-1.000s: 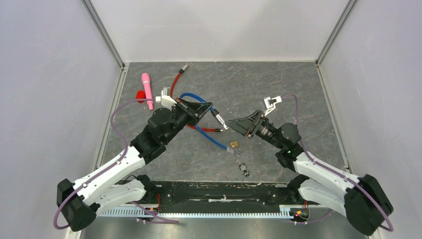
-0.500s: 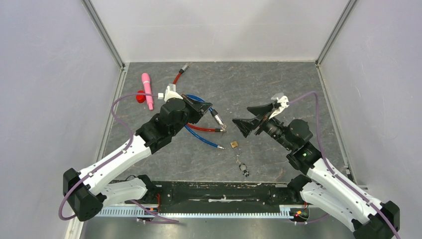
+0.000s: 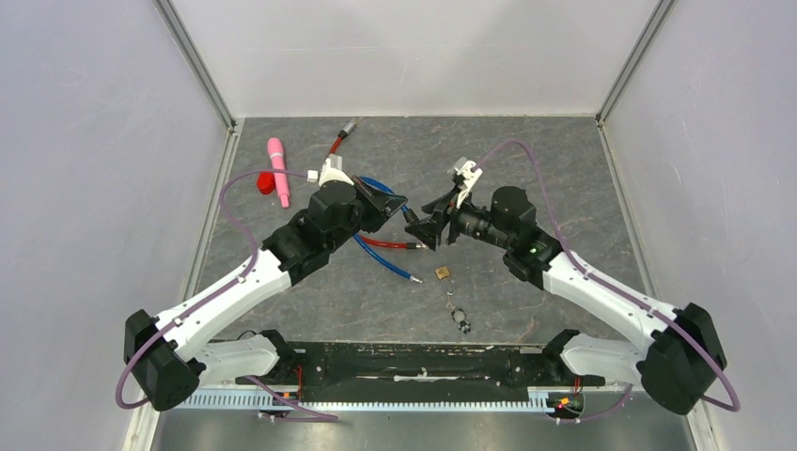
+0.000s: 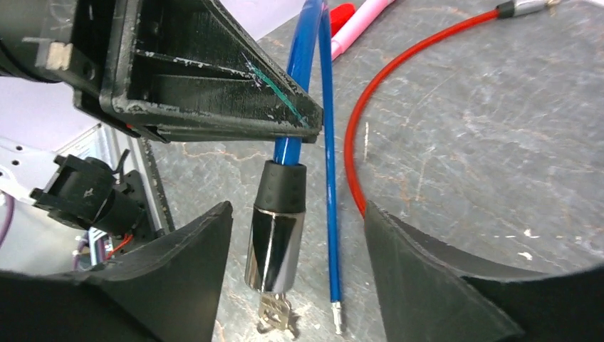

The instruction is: Unlock with the key

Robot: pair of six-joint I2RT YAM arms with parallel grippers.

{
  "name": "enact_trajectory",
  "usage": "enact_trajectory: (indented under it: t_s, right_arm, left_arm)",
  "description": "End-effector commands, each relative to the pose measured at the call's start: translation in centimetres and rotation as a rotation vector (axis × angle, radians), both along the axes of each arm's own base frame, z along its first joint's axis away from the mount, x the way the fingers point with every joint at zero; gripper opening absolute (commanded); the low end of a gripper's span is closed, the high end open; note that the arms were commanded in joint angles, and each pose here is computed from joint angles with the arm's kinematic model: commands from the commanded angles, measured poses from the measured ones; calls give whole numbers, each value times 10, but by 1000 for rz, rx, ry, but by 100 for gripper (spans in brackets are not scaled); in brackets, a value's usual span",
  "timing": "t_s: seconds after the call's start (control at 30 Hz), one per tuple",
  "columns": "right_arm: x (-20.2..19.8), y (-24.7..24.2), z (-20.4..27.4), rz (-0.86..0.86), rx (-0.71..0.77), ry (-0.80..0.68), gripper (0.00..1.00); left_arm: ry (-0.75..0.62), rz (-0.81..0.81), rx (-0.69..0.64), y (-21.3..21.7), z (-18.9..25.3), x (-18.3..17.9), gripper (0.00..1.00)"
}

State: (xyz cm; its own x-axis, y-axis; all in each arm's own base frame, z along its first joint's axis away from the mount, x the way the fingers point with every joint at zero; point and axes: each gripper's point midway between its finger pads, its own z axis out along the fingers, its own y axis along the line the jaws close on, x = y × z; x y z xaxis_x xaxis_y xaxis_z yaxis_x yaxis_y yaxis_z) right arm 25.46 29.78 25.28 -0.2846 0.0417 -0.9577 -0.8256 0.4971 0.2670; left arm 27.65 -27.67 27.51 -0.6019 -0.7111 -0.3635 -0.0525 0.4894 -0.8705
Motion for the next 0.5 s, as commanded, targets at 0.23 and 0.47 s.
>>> enact_trajectory:
  t_s: [0.23, 0.47]
  right_arm:
    - [36, 14, 20, -19, 20, -18, 0]
    - [117, -47, 32, -264, 153, 46, 0]
  left_arm:
    - [-103, -17, 74, 8, 26, 8, 26]
    - [-144, 11, 255, 54, 26, 12, 77]
